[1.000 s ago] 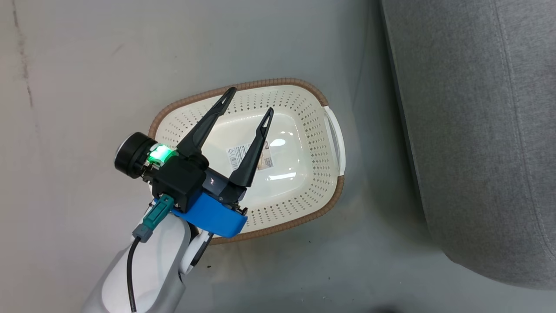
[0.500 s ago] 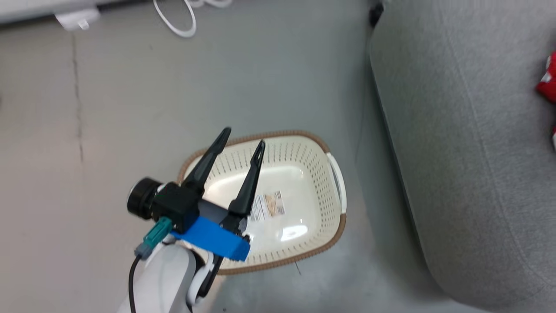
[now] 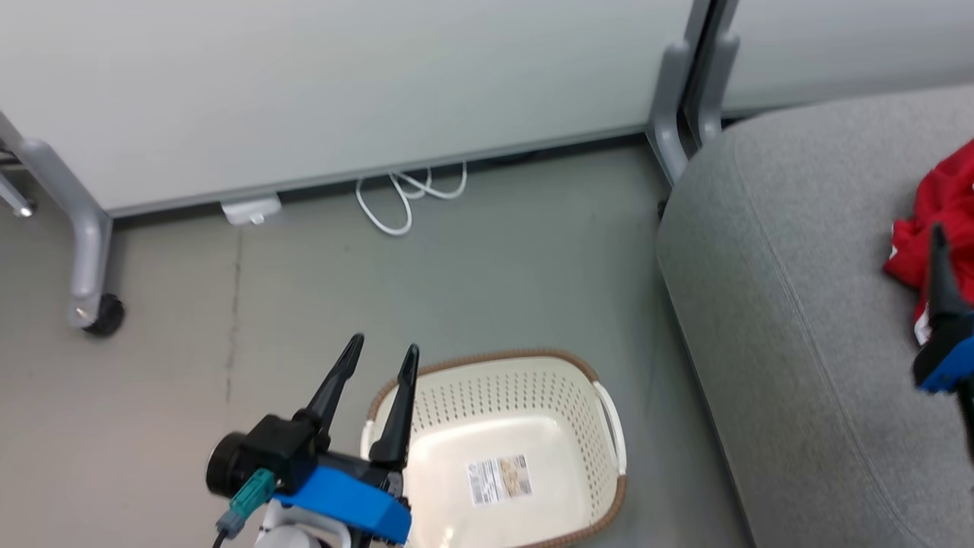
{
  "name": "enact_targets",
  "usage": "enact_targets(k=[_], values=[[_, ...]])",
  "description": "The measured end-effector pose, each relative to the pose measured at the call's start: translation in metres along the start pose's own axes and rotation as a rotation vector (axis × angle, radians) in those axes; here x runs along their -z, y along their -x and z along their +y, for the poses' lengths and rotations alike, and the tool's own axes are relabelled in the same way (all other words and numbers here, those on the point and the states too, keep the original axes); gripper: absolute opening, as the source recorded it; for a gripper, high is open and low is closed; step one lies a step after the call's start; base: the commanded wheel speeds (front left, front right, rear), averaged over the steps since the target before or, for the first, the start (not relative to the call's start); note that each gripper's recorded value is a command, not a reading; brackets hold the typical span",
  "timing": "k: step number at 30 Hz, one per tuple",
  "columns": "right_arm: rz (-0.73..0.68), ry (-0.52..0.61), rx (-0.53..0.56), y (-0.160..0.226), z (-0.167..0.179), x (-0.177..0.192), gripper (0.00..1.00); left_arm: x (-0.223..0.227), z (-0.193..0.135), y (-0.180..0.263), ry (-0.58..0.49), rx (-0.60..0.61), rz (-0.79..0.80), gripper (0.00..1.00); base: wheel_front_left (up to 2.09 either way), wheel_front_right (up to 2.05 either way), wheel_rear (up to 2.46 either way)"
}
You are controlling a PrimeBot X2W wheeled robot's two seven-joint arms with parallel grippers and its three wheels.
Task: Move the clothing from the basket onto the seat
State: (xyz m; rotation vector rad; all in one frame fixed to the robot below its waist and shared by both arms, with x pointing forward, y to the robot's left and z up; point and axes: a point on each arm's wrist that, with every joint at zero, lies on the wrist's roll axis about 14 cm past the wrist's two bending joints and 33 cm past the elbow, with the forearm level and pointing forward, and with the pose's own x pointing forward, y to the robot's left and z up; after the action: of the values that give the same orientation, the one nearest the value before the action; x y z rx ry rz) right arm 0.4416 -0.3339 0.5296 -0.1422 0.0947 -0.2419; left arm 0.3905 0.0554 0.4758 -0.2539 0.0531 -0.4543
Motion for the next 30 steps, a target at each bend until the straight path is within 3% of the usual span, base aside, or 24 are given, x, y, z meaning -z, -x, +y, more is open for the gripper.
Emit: enact_targets(k=[15,30], values=[[-0.099,-0.11,-0.242,0.064,0.106,-0.021,1.0,-0.024,0.049,0.077,-0.031,-0.245,-0.08,1.0,0.0,0.0,0.0],[-0.066,-0.147,-0.338,0.097,0.144,0.009,1.0,-0.019,0.084,0.106,0.004,-0.394,-0.082,1.0,0.0,0.0,0.0]])
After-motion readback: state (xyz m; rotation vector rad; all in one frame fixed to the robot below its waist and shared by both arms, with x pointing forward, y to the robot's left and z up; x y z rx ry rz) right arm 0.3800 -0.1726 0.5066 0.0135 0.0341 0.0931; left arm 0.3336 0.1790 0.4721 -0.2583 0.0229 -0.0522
